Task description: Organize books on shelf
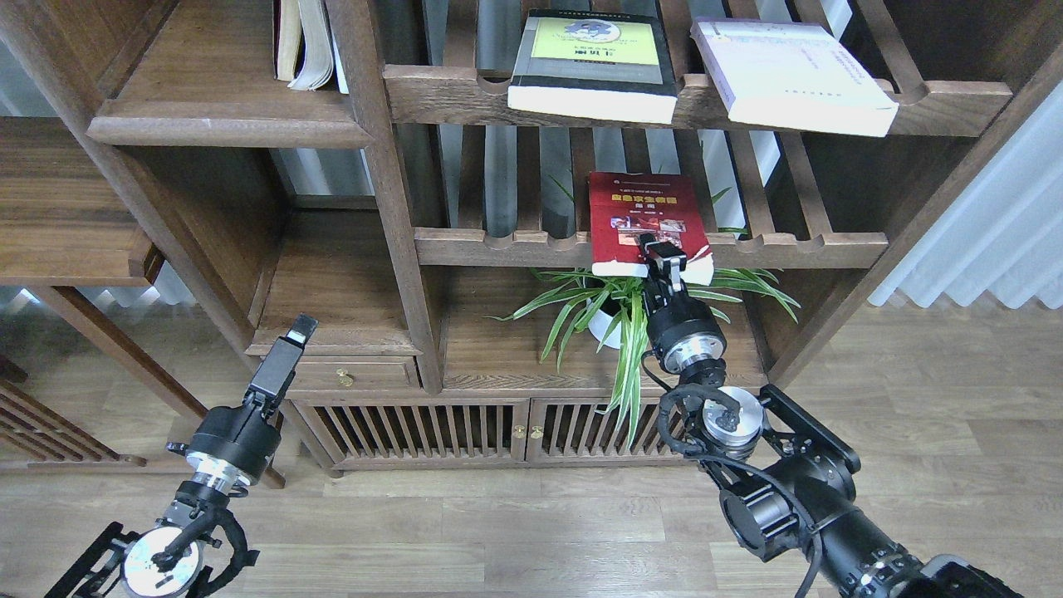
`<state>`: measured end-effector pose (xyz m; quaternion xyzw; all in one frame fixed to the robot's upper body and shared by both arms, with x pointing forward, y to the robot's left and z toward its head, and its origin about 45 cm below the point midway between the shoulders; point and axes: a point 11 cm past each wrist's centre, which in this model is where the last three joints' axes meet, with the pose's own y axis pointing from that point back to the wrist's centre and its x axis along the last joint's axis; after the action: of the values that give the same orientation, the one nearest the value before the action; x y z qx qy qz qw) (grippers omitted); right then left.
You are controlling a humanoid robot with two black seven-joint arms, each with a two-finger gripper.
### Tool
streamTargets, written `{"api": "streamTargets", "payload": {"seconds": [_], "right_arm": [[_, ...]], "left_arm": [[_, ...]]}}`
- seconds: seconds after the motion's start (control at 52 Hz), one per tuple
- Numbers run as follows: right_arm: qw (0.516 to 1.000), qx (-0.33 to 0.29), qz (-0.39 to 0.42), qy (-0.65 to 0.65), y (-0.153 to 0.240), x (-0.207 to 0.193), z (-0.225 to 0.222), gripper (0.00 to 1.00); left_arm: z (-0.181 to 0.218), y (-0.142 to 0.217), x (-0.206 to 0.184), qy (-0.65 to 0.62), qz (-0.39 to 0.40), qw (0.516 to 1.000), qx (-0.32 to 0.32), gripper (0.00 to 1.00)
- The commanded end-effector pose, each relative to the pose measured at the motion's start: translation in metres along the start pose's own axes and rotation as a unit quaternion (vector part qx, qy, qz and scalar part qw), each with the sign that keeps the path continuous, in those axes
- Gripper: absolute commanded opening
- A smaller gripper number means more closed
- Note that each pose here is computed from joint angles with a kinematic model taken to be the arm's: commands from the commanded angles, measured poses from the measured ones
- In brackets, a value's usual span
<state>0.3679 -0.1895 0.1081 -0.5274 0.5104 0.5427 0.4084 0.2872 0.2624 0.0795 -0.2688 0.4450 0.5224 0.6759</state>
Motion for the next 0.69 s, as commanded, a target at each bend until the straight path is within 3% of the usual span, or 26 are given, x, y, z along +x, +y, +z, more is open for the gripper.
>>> {"api": "streamTargets", "payload": {"seconds": [0.0,0.058,0.25,0.443,0.674], "right_arm": [[0.996,-0.029,-0.070,-0.036,0.019,-0.016,0.022,0.10],[0.994,-0.046,-0.087,-0.049,0.030,-0.018,0.034,0.05],[0.987,-0.091,-0.119,-0.050,0.070,-0.005,0.061,0.05],[0.989,-0.118,-0.086,-0.010,0.109,0.030,0.074,0.05],[0.985,-0.164,-0.049,0.012,0.160,0.059,0.096,0.05]], "left_arm": [[-0.001,-0.001,0.000,0.001,0.000,1.000,0.000,1.00],[-0.002,-0.001,-0.001,0.001,-0.001,1.000,0.003,1.00],[-0.005,0.002,0.002,0.004,0.003,1.000,0.005,1.00],[-0.014,0.013,0.017,0.029,0.029,0.999,0.008,1.00],[0.002,0.024,0.022,0.026,0.034,0.999,-0.005,1.00]]}}
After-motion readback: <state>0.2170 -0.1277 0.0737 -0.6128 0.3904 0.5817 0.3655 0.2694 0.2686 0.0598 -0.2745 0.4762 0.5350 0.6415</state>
